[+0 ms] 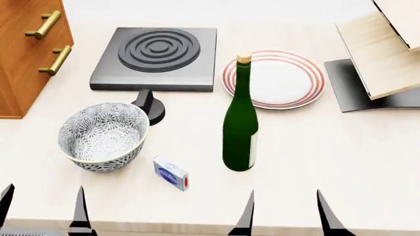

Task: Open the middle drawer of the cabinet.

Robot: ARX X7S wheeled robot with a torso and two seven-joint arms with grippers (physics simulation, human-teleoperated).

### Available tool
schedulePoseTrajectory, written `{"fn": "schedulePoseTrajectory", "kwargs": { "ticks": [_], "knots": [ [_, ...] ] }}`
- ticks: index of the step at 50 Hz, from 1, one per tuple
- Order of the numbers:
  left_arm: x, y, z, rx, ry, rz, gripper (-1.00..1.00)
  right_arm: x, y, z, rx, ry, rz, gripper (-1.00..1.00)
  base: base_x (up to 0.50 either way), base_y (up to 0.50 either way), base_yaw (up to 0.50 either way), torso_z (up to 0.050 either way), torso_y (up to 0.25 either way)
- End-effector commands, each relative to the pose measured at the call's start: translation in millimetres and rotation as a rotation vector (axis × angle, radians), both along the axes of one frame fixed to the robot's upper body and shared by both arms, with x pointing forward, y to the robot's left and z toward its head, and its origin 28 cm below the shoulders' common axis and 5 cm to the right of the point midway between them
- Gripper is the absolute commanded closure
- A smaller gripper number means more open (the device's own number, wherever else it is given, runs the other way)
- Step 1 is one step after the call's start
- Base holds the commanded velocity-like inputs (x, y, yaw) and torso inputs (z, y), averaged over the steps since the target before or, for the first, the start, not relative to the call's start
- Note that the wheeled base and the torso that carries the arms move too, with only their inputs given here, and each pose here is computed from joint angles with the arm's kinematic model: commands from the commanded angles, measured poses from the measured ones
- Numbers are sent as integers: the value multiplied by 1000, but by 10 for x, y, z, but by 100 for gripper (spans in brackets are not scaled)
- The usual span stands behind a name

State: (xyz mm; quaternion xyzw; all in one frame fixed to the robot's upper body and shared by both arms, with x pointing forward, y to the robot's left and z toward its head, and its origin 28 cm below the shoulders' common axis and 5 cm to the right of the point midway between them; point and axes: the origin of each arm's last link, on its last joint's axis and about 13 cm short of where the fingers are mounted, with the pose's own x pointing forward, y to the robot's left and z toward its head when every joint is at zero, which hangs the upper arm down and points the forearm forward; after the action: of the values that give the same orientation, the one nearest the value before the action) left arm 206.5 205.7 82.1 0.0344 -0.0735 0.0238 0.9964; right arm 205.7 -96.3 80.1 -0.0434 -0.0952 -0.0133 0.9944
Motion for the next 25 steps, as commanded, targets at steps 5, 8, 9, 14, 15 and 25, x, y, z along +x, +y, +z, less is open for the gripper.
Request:
{"fn": "schedulePoseTrajectory", "kwargs": {
  "ticks": [5, 8, 9, 14, 15, 25],
  "knots": [
    [-174, -38, 621, -9, -199, -49, -100, -224, 18, 658, -27, -177, -36, -100, 0, 0, 0, 0, 0],
    [-208, -25, 759, -22, -237, -50, -100, -280, 29, 777, -26, -213, -39, -100, 0, 0, 0, 0, 0],
    [-218, -22, 788, -23, -244, -50, -100, -291, 31, 799, -28, -221, -42, -100, 0, 0, 0, 0, 0],
    [-317, -7, 961, -20, -306, -57, -100, -365, 51, 936, -45, -273, -46, -100, 0, 0, 0, 0, 0],
    [-343, -8, 996, -15, -324, -60, -100, -381, 57, 963, -44, -282, -42, -100, 0, 0, 0, 0, 0],
    [-370, -23, 1005, 6, -341, -76, -100, -408, 60, 1011, -70, -346, -53, -100, 0, 0, 0, 0, 0]
  ]
}}
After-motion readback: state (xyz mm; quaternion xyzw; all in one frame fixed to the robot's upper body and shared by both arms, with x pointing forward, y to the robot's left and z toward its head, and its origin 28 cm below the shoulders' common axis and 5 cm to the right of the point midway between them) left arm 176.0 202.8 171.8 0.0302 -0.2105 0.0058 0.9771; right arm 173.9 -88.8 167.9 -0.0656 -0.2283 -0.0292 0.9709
